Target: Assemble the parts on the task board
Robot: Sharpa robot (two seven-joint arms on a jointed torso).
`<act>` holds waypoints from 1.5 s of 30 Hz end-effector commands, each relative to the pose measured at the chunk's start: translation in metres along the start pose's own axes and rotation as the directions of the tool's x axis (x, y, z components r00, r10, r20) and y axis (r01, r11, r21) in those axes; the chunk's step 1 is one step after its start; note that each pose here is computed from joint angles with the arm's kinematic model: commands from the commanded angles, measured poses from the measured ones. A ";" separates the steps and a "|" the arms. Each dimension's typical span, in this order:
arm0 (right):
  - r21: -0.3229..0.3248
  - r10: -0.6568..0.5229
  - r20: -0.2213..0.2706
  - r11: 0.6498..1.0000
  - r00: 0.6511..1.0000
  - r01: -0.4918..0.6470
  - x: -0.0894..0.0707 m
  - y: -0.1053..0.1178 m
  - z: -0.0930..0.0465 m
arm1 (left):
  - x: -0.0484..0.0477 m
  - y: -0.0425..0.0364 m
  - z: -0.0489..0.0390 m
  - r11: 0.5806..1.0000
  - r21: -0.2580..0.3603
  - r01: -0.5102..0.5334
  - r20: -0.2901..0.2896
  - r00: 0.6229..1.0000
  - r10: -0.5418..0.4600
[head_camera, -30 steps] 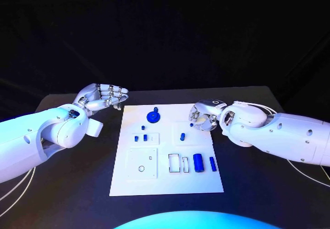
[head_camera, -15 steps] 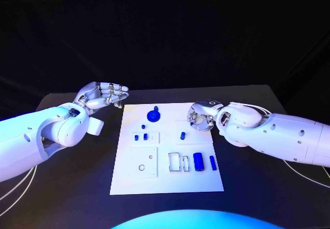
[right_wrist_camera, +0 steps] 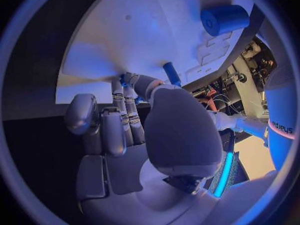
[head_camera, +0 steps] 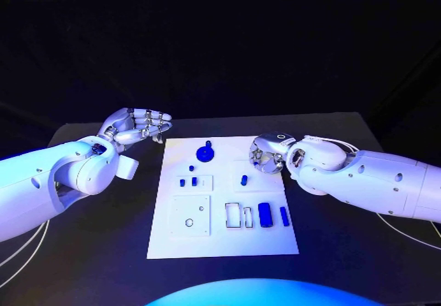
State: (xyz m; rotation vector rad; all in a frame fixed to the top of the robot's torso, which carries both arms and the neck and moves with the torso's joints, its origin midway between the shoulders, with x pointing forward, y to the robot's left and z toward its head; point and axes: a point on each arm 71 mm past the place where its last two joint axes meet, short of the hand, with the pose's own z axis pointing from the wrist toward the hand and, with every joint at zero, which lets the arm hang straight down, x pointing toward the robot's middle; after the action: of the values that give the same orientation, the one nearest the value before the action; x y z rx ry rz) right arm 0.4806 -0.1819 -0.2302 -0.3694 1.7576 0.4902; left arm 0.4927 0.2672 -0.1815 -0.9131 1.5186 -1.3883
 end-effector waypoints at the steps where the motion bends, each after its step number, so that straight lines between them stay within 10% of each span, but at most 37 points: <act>1: 0.001 -0.046 -0.094 0.999 0.995 0.046 0.018 0.005 -0.002 | 0.0010 -0.0019 0.0001 1.000 0.012 0.007 -0.008 1.000 -0.007; 29: -0.065 0.093 0.263 0.995 0.960 -0.078 -0.029 0.016 -0.033 | 0.0026 -0.0004 0.0021 1.000 -0.003 0.017 -0.008 1.000 -0.017; 45: -0.274 0.221 0.197 0.948 0.955 -0.163 -0.009 0.098 -0.034 | 0.0152 -0.0004 0.0098 0.999 0.003 0.044 -0.032 0.999 -0.044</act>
State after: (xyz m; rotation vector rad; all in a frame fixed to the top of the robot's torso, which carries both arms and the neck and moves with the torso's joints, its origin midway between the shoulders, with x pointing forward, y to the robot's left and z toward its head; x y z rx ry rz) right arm 0.4090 -0.1197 -0.2018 -0.2920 1.5286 0.8422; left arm 0.4961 0.2527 -0.1838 -0.9257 1.5278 -1.4157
